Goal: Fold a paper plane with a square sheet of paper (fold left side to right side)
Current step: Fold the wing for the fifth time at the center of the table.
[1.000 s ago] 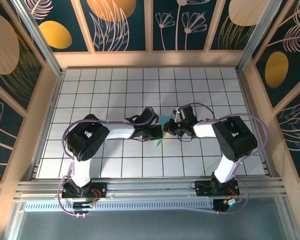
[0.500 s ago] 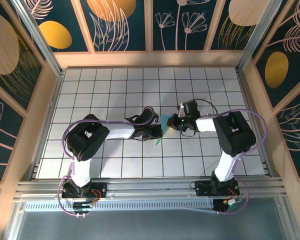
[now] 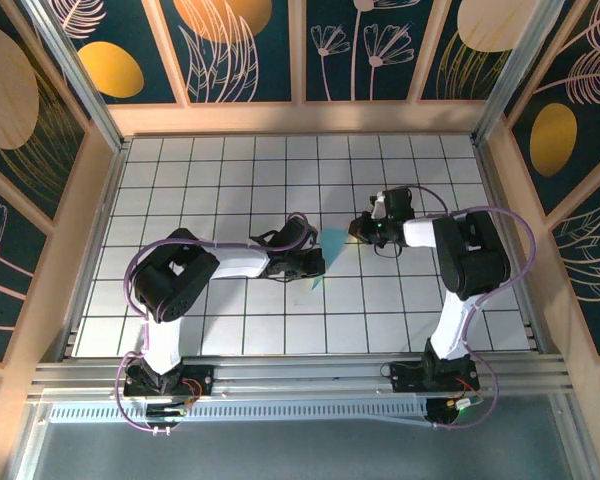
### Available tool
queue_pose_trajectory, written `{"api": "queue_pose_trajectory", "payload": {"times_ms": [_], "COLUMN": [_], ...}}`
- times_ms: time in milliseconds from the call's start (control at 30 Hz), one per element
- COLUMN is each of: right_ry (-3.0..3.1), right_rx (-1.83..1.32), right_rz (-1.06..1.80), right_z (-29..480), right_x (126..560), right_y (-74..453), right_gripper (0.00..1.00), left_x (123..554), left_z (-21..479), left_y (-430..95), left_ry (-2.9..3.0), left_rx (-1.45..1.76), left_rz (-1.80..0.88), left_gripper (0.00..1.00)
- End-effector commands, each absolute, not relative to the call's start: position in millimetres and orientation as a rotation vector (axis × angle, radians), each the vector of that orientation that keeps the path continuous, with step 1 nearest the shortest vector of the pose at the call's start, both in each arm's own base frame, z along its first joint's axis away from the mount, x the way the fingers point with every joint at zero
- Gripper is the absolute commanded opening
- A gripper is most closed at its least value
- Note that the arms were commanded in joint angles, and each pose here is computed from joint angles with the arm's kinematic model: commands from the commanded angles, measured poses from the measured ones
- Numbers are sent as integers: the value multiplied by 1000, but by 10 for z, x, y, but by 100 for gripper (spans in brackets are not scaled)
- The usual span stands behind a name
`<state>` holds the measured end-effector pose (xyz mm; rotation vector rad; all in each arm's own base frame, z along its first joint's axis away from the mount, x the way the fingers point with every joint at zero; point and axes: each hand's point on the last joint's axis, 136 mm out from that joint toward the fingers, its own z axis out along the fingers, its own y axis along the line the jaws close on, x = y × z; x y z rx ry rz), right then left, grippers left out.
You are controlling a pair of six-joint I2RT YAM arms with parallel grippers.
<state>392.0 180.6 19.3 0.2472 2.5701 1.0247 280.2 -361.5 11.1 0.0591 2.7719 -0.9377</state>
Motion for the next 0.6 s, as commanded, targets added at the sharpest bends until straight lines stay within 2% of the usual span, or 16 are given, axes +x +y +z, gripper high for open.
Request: {"api": "queue_pose_trajectory", "payload": {"times_ms": [0, 233, 367, 567], "right_ry": [2567, 2500, 2496, 2556], "right_rx": [284, 248, 240, 247], "right_rz": [895, 870, 946, 1151], "right_z": [117, 553, 712, 624], "right_x": [4121, 4174, 3869, 3295], "right_y": [1544, 1485, 1640, 2150], "right_gripper": [0, 0, 0, 0], "left_x": [2511, 2509, 2540, 2553], "left_z": [-479, -442, -393, -367], "left_y": [-3084, -3136, -3165, -3190], "left_ry": [2981, 2958, 2940, 2932], "left_rx": [-22, -24, -23, -24], "left_rz": [-624, -685, -703, -719], "left_gripper": [0, 0, 0, 0]}}
